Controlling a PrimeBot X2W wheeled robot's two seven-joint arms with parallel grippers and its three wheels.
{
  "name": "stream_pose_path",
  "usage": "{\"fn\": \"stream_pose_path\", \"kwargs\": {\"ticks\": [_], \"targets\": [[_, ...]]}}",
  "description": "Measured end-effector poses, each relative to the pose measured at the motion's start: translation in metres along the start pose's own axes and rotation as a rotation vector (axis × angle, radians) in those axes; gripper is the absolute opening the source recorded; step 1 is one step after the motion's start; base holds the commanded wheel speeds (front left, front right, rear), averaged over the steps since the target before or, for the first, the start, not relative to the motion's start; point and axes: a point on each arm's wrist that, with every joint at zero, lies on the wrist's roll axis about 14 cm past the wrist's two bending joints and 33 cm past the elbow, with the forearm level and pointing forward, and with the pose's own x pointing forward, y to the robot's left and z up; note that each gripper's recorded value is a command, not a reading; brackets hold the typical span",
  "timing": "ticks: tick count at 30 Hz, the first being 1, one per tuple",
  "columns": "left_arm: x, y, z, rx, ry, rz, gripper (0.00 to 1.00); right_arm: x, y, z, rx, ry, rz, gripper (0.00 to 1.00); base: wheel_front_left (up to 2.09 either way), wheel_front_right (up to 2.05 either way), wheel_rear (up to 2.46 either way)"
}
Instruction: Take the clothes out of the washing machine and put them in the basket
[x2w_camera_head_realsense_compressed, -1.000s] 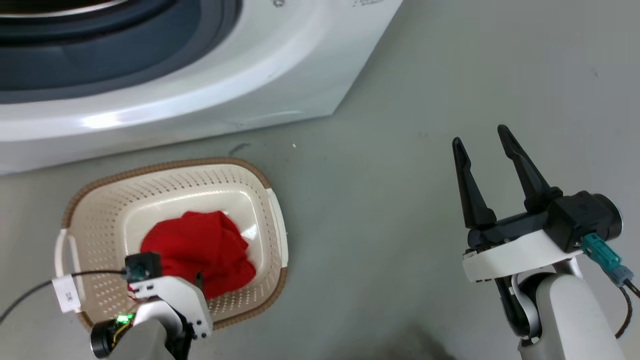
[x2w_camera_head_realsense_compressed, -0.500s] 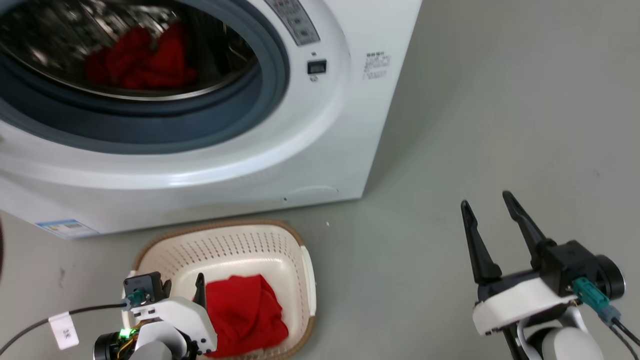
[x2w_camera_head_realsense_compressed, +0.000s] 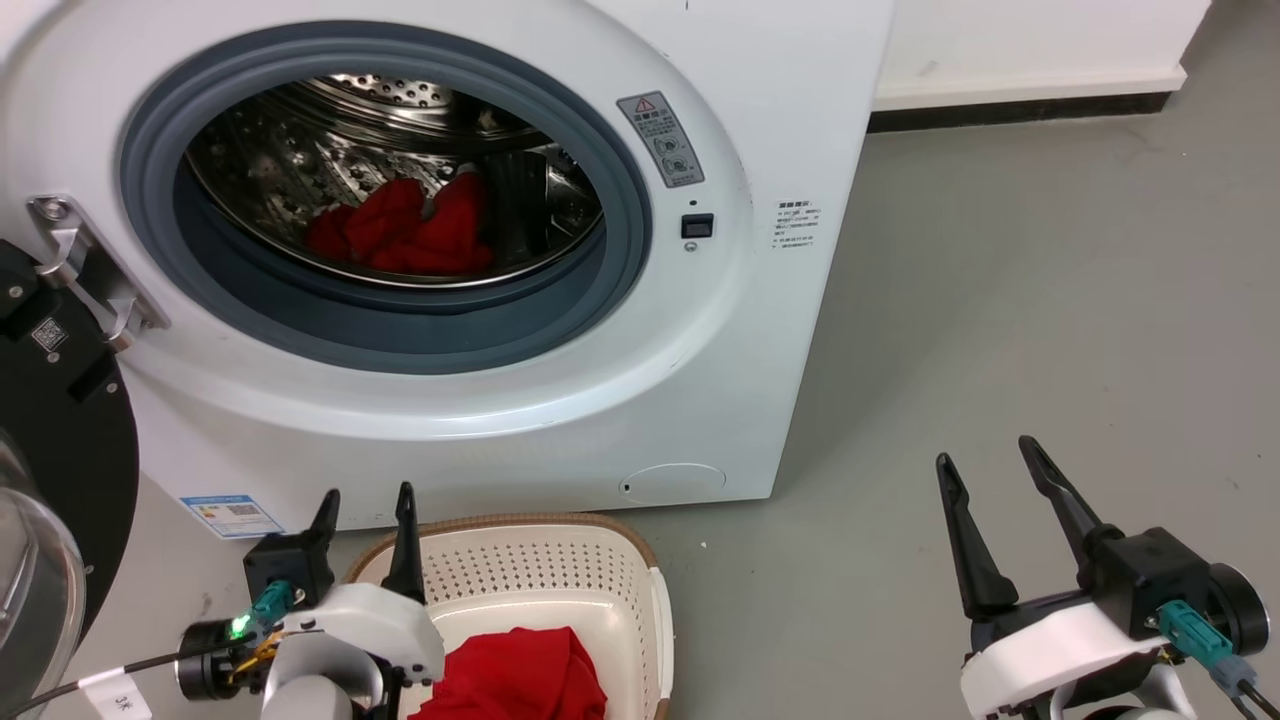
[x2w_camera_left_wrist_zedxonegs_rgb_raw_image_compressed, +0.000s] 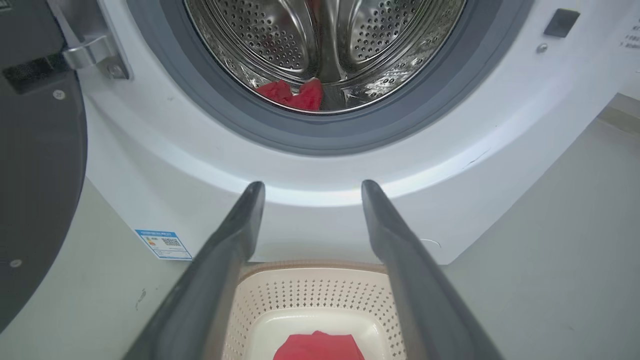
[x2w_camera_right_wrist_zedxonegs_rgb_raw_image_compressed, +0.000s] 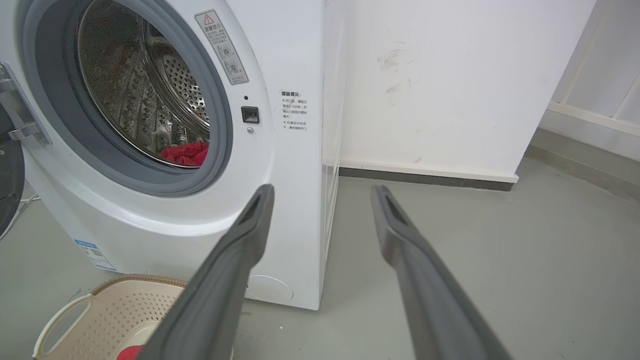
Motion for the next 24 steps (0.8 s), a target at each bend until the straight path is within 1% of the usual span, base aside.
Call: {"fn": "stream_pose_path", "kwargs": {"ticks": [4, 7, 13, 17, 24], "targets": [[0.008, -0.003, 0.014, 0.038, -0.043, -0.023, 1.00, 0.002, 0.001, 0.001, 0.006, 0.000, 0.002, 1.00, 0.00, 0.00, 0.00], [0.024, -0.005, 0.034, 0.073, -0.093, -0.042, 1.00, 0.004, 0.000, -0.002, 0.009, 0.007, 0.001, 1.00, 0.00, 0.00, 0.00], [0.064, -0.010, 0.049, 0.113, -0.114, -0.075, 1.00, 0.015, -0.003, -0.007, 0.017, 0.016, -0.004, 1.00, 0.00, 0.00, 0.00], [0.096, -0.007, 0.049, 0.151, -0.075, -0.086, 1.00, 0.022, -0.006, -0.013, 0.025, 0.023, -0.008, 1.00, 0.00, 0.00, 0.00], [0.151, 0.001, 0.030, 0.206, 0.067, -0.080, 1.00, 0.034, -0.010, -0.030, 0.049, 0.048, -0.016, 1.00, 0.00, 0.00, 0.00]]}}
